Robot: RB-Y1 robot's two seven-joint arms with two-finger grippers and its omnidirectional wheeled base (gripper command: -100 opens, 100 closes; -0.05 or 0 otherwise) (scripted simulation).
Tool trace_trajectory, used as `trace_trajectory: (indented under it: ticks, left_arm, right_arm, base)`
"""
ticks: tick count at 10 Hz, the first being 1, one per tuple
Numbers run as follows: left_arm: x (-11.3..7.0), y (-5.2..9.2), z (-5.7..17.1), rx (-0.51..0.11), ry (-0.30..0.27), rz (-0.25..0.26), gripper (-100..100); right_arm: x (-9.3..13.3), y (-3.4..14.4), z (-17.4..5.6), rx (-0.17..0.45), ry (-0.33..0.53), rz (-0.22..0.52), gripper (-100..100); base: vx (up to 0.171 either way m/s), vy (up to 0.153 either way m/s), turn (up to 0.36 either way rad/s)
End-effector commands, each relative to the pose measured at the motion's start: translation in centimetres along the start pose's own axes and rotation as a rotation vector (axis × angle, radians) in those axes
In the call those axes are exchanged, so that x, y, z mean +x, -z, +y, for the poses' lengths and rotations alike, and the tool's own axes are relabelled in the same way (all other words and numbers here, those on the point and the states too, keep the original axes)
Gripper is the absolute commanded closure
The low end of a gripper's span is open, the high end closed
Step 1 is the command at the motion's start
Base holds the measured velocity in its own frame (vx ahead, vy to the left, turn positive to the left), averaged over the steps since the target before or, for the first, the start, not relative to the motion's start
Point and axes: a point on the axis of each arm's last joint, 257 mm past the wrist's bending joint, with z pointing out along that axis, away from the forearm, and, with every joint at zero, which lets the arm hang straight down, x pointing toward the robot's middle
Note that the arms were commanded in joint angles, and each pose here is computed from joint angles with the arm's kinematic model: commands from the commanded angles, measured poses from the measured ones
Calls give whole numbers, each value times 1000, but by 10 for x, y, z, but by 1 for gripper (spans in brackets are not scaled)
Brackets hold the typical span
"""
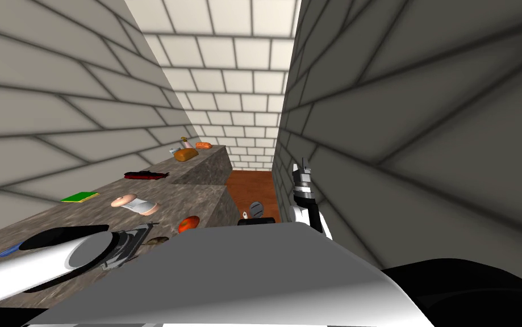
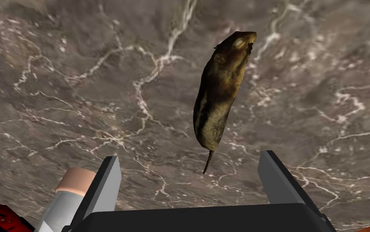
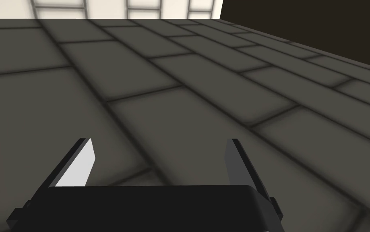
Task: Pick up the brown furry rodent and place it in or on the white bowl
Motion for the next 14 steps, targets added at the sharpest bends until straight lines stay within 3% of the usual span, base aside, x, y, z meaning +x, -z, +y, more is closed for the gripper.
trace_trajectory:
  ticks: [1, 4, 5, 6, 7, 9, 10, 11, 14]
  left_arm:
    - [2, -1, 18, -53, 11, 19, -100]
    - [9, -4, 55, -150, 33, 58, -100]
    - [6, -1, 46, -127, 28, 49, -100]
    - [6, 0, 48, -133, 29, 51, 0]
    - [7, -9, 49, -133, 34, 50, -100]
    - [8, -21, 51, -134, 39, 48, -100]
    - [8, -17, 51, -135, 37, 49, -100]
    - [8, -18, 50, -133, 37, 48, 100]
    - [8, -17, 50, -132, 36, 48, 100]
  right_arm:
    - [0, 0, 0, 0, 0, 0, 0]
    - [0, 0, 0, 0, 0, 0, 0]
    - [0, 0, 0, 0, 0, 0, 0]
    - [0, 0, 0, 0, 0, 0, 0]
    - [0, 0, 0, 0, 0, 0, 0]
    - [0, 0, 0, 0, 0, 0, 0]
    - [0, 0, 0, 0, 0, 0, 0]
    - [0, 0, 0, 0, 0, 0, 0]
    - [0, 0, 0, 0, 0, 0, 0]
  base:
    - [87, 23, -5]
    - [79, 21, -5]
    - [28, 8, 2]
    - [0, 0, 0]
    - [-7, 4, -33]
    - [-15, 6, -30]
    - [-7, 3, -6]
    - [0, 0, 0]
    - [0, 0, 0]
